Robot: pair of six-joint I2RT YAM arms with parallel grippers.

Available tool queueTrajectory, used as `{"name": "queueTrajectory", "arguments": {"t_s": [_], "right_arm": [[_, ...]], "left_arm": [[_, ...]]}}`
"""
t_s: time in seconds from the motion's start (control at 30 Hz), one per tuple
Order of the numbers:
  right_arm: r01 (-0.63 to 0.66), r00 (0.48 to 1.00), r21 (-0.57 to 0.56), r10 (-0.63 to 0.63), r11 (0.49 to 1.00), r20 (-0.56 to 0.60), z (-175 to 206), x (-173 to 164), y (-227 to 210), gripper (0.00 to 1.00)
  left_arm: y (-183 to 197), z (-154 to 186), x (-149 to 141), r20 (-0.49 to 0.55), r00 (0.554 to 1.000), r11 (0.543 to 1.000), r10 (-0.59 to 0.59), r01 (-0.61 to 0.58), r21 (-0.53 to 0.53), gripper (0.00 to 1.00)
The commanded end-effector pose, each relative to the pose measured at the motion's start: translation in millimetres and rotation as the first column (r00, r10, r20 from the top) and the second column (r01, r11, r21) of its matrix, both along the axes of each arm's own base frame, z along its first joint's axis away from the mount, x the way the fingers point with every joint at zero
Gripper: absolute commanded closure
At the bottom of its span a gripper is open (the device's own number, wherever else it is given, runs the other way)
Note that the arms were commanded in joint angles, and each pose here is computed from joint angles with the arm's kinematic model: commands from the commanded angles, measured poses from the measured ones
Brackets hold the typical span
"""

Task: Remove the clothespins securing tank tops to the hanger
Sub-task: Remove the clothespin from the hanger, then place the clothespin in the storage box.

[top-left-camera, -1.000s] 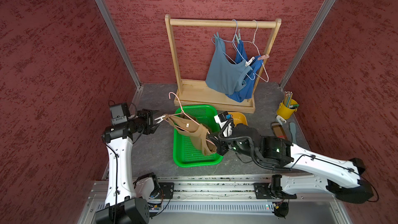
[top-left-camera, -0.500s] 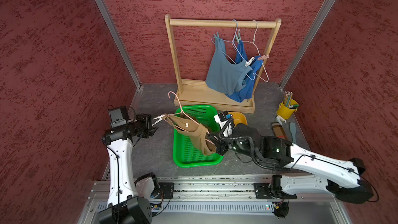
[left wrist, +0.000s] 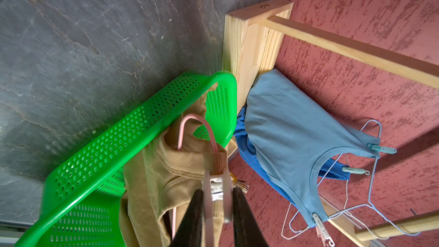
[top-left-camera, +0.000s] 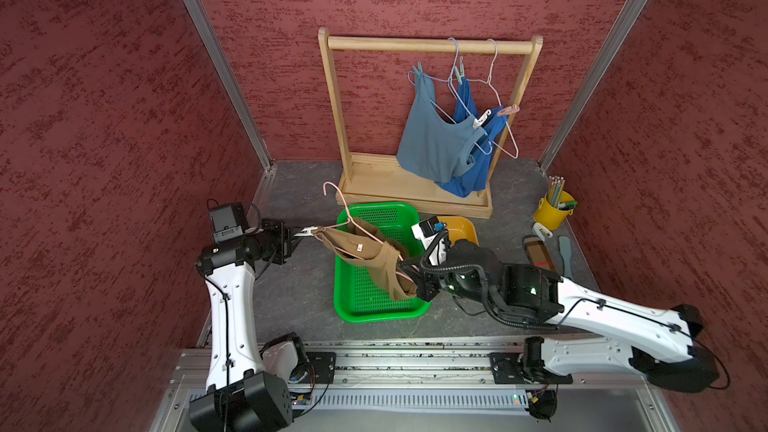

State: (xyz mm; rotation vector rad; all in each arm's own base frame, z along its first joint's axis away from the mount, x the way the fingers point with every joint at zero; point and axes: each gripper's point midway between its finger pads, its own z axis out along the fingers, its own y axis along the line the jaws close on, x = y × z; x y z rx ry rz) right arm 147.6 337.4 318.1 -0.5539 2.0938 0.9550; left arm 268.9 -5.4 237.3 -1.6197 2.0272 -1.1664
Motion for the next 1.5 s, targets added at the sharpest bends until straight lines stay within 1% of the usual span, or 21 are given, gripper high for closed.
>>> {"name": "queueTrajectory", "arguments": {"t_s": [0.0,0.03,0.13,0.27,0.4,0.5,0.57,0.63,0.7,0.77,0.87,0.97,1.07,1.13,1.17,1.2,1.27,1.3,1.33,1.4,1.47], "right_arm": [[0.008,1.000,0.104,-0.010,0.995,0.015,24.0,2.7,5.3,1.00],[0.008,1.000,0.105,-0.009,0.994,0.014,23.9,2.5,5.2,1.00],[0.010,1.000,0.088,-0.011,0.996,0.004,18.0,2.3,5.1,1.00],[0.025,1.000,0.054,-0.024,0.998,-0.020,4.6,3.2,3.5,1.00],[0.045,0.998,0.033,-0.044,0.998,-0.040,-5.3,4.0,-1.4,1.00],[0.059,0.997,0.031,-0.058,0.998,-0.045,-6.1,5.9,-4.4,1.00],[0.070,0.997,0.033,-0.068,0.997,-0.044,-5.0,9.1,-6.3,1.00],[0.088,0.995,0.031,-0.086,0.996,-0.048,-6.8,17.4,-9.6,1.00],[0.102,0.993,0.034,-0.100,0.994,-0.062,-10.0,31.4,-13.6,1.00],[0.114,0.990,0.035,-0.111,0.993,-0.082,-13.4,50.4,-18.0,1.00],[0.103,0.989,0.059,-0.096,0.993,-0.113,-13.7,78.7,-18.7,1.00],[0.073,0.986,0.089,-0.059,0.993,-0.154,-16.1,100.6,-14.0,1.00],[0.043,0.979,0.117,-0.019,0.992,-0.202,-21.3,116.5,-10.0,1.00],[0.039,0.974,0.116,-0.012,0.993,-0.226,-24.7,126.2,-11.7,1.00],[0.039,0.972,0.120,-0.010,0.992,-0.234,-25.5,129.7,-13.4,1.00],[0.038,0.969,0.133,-0.004,0.990,-0.246,-25.7,133.2,-15.7,1.00],[0.047,0.966,0.170,-0.002,0.984,-0.258,-22.5,140.3,-21.8,1.00],[0.050,0.965,0.190,0.002,0.981,-0.262,-19.8,142.8,-24.7,1.00],[0.050,0.964,0.203,0.005,0.978,-0.264,-17.7,144.8,-27.2,1.00],[0.051,0.962,0.215,0.009,0.975,-0.273,-13.7,147.6,-32.5,1.00],[0.059,0.959,0.212,0.004,0.975,-0.284,-13.2,149.4,-38.6,1.00]], "left_arm": [[3.6,9.1,1.9,0.027,1.000,1.000,-0.001,0.000,0.029,0.97],[3.4,9.7,1.4,0.028,1.000,0.999,-0.007,0.006,0.034,1.00],[4.1,15.0,-2.2,0.026,0.999,0.997,-0.032,0.030,0.076,1.00],[8.7,26.0,-9.8,0.006,0.997,0.984,-0.074,0.072,0.166,1.00],[11.5,33.0,-21.7,-0.052,0.992,0.965,-0.114,0.123,0.232,1.00],[8.9,39.6,-30.4,-0.086,0.984,0.952,-0.155,0.172,0.253,1.00],[1.9,47.5,-35.8,-0.091,0.976,0.938,-0.198,0.216,0.272,1.00],[-12.9,57.3,-43.9,-0.089,0.962,0.910,-0.259,0.274,0.310,1.00],[-34.8,66.4,-50.4,-0.059,0.944,0.881,-0.324,0.324,0.346,1.00],[-61.5,75.3,-58.4,-0.003,0.925,0.850,-0.380,0.351,0.393,1.00],[-103.8,76.4,-67.8,0.076,0.880,0.801,-0.469,0.388,0.455,0.98],[-147.5,74.0,-73.9,0.142,0.811,0.727,-0.567,0.412,0.549,0.97],[-207.2,76.3,-74.6,0.213,0.709,0.642,-0.672,0.415,0.644,0.97],[-256.6,76.5,-73.8,0.248,0.624,0.583,-0.741,0.415,0.698,0.97],[-277.6,78.4,-73.7,0.266,0.585,0.562,-0.767,0.410,0.718,0.96],[-299.5,75.7,-73.0,0.263,0.548,0.526,-0.794,0.402,0.749,0.96],[-333.7,67.9,-69.8,0.257,0.500,0.479,-0.827,0.387,0.788,0.96],[-347.8,63.5,-68.0,0.258,0.483,0.464,-0.837,0.378,0.801,0.96],[-356.8,60.4,-66.1,0.265,0.477,0.462,-0.838,0.364,0.809,0.96],[-367.2,47.1,-59.2,0.278,0.488,0.471,-0.827,0.333,0.817,0.96],[-370.9,29.8,-51.2,0.294,0.506,0.496,-0.811,0.331,0.803,0.96]]}}
